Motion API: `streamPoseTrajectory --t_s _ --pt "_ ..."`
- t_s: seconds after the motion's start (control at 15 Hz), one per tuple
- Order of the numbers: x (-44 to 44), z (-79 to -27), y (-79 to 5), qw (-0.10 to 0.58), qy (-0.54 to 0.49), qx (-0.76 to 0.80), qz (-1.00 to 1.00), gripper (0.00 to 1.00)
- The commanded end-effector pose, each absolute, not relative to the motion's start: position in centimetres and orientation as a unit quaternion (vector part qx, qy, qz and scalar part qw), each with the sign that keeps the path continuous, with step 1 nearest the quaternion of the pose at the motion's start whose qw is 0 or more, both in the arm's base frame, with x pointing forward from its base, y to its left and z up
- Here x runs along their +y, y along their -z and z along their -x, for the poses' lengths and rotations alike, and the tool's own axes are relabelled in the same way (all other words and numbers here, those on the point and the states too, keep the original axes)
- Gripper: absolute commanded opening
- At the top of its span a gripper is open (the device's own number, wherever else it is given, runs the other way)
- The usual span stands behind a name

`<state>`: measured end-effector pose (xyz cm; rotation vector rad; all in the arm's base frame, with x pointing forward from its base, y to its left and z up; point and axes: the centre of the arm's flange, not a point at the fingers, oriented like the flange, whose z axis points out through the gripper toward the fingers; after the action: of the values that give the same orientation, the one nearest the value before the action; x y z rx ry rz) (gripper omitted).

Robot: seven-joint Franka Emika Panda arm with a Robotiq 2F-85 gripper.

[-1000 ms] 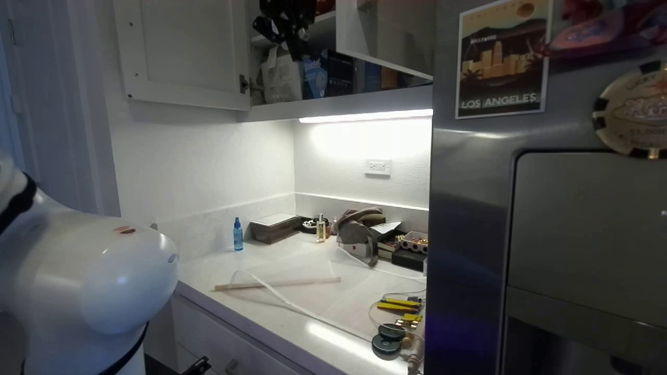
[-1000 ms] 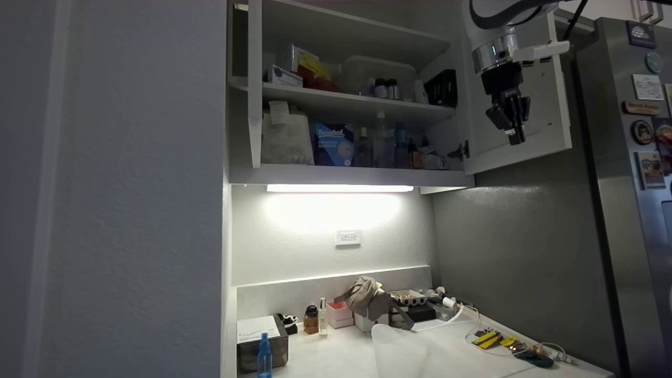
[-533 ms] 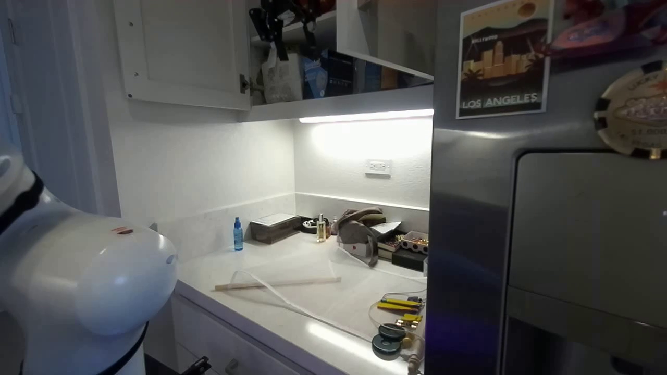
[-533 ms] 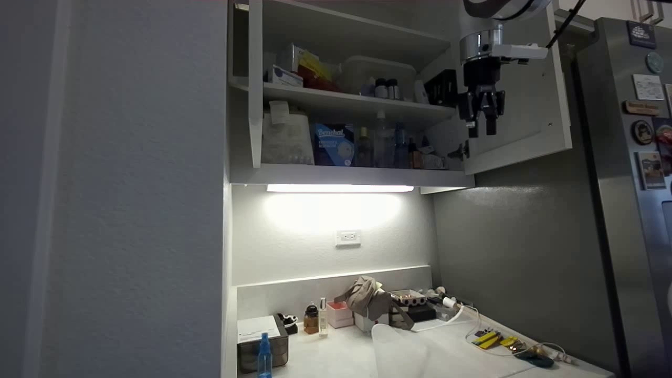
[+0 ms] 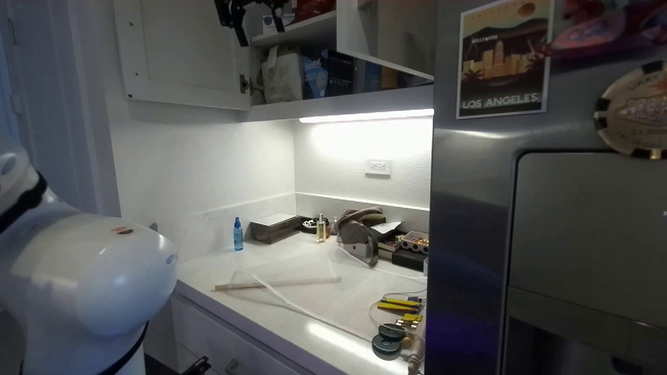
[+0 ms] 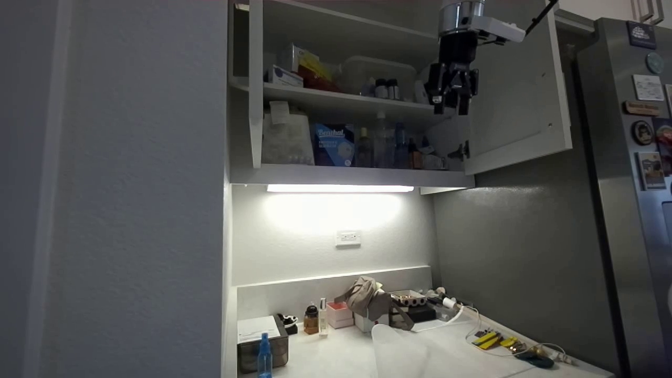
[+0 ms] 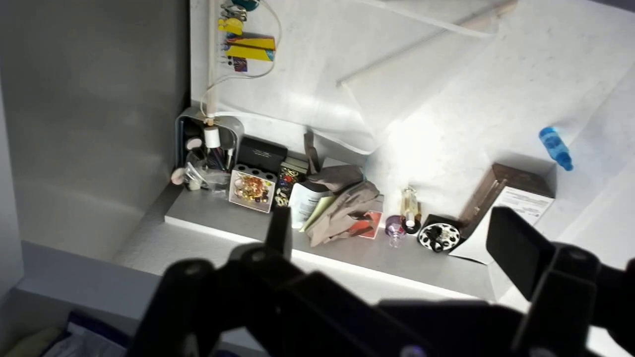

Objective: Open the left and right cabinet doors, then close the right and left cabinet doors

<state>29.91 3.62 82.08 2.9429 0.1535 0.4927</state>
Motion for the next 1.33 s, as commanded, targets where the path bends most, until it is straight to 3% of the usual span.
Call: streamPoseTrajectory --t_s 0.0,0.4,1.27 --pt "9.5 -28.5 -83.2 0.053 -0.168 0.055 -0.983 1.00" --pt "15.9 -24.8 -83.2 0.062 -0.165 0.059 -0.983 1.00" --pt "15.6 -25.1 -82.6 0.072 -0.174 0.065 -0.980 1.00"
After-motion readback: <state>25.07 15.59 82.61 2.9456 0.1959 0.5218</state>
